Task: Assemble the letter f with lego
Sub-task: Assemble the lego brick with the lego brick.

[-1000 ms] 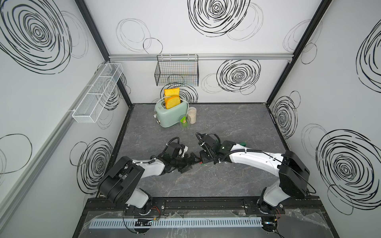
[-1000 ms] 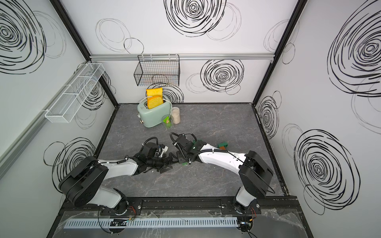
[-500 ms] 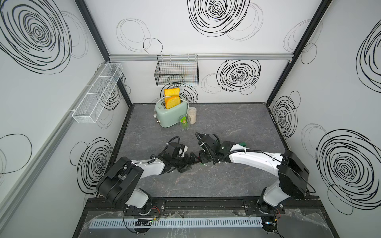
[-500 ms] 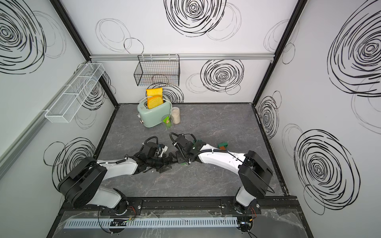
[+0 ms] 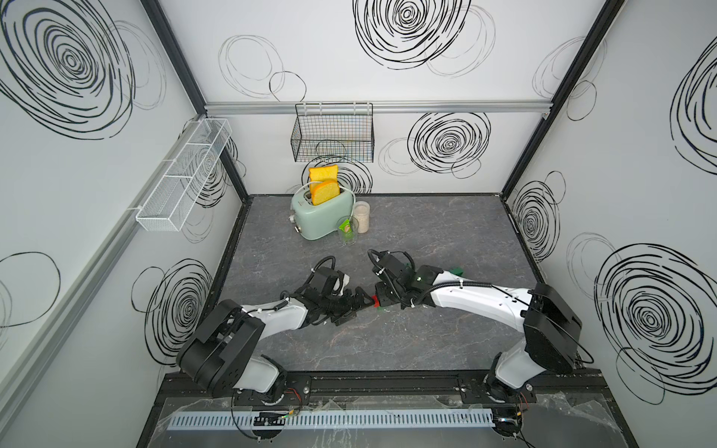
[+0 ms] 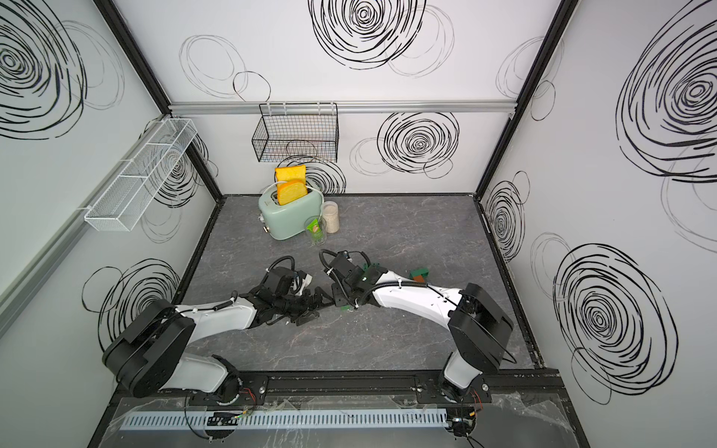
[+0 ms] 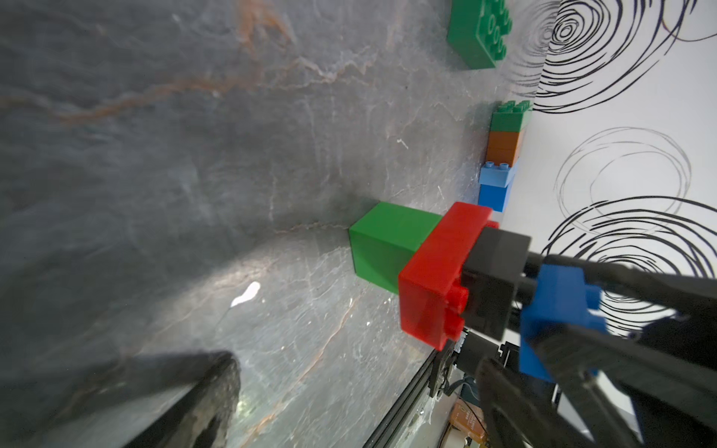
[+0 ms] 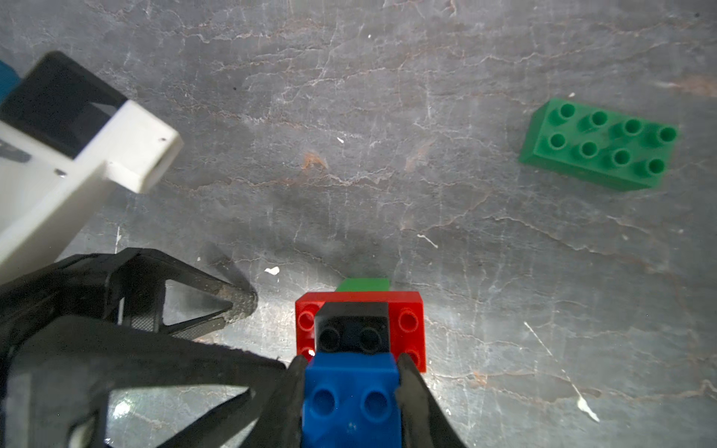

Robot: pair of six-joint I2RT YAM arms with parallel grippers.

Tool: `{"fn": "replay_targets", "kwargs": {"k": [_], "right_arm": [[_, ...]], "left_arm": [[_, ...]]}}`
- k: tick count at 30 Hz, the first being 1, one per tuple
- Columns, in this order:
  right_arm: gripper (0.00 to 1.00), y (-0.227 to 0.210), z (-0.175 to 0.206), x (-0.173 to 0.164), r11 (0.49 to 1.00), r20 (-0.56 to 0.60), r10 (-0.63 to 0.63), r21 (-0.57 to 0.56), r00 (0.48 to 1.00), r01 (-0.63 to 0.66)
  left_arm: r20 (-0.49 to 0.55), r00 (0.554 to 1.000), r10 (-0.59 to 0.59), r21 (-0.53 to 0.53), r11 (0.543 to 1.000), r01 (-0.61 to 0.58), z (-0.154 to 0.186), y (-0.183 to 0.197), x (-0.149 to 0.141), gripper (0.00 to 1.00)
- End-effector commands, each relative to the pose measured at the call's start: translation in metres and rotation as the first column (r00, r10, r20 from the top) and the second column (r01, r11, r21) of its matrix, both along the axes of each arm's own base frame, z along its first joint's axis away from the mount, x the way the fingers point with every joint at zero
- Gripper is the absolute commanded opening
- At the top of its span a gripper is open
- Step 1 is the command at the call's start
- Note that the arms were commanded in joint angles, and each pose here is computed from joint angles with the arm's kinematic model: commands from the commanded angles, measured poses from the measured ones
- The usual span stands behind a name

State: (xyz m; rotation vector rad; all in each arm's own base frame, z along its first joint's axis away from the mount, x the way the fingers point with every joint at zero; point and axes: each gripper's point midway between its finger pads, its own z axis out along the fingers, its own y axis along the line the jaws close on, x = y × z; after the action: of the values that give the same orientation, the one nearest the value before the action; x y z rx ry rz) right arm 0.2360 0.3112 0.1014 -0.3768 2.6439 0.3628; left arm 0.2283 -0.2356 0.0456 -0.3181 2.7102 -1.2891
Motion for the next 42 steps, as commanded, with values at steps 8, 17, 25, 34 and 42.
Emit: {"fn": "replay_targets", "kwargs": {"k": [8,17,25,34,42], "right_arm": [[0.38,0.005,0.013,0.006,1.000,0.057,-0.022,0.005,0.998,0.022],[0.38,0.012,0.017,0.006,0.999,0.063,-0.017,0.028,0.998,0.015],[0.38,0.011,0.010,0.005,1.000,0.057,-0.014,0.006,0.998,0.014],[0.39,0.013,0.002,0.003,1.000,0.049,-0.009,0.010,0.999,0.008],[0.39,0.009,-0.008,0.001,1.000,0.036,-0.010,-0.010,0.999,0.011]], "left_arm": [[0.019,0.999,0.028,0.081,0.996,-0.029,0.000,0.023,0.003,0.98],[0.010,0.999,0.053,0.079,0.995,-0.053,-0.002,0.033,0.001,0.98],[0.007,0.998,0.068,0.075,0.995,-0.069,-0.003,0.037,0.000,0.98],[0.005,0.998,0.070,0.077,0.995,-0.070,-0.003,0.038,-0.001,0.98],[0.005,0.997,0.074,0.080,0.994,-0.074,-0.002,0.040,-0.001,0.98]]}}
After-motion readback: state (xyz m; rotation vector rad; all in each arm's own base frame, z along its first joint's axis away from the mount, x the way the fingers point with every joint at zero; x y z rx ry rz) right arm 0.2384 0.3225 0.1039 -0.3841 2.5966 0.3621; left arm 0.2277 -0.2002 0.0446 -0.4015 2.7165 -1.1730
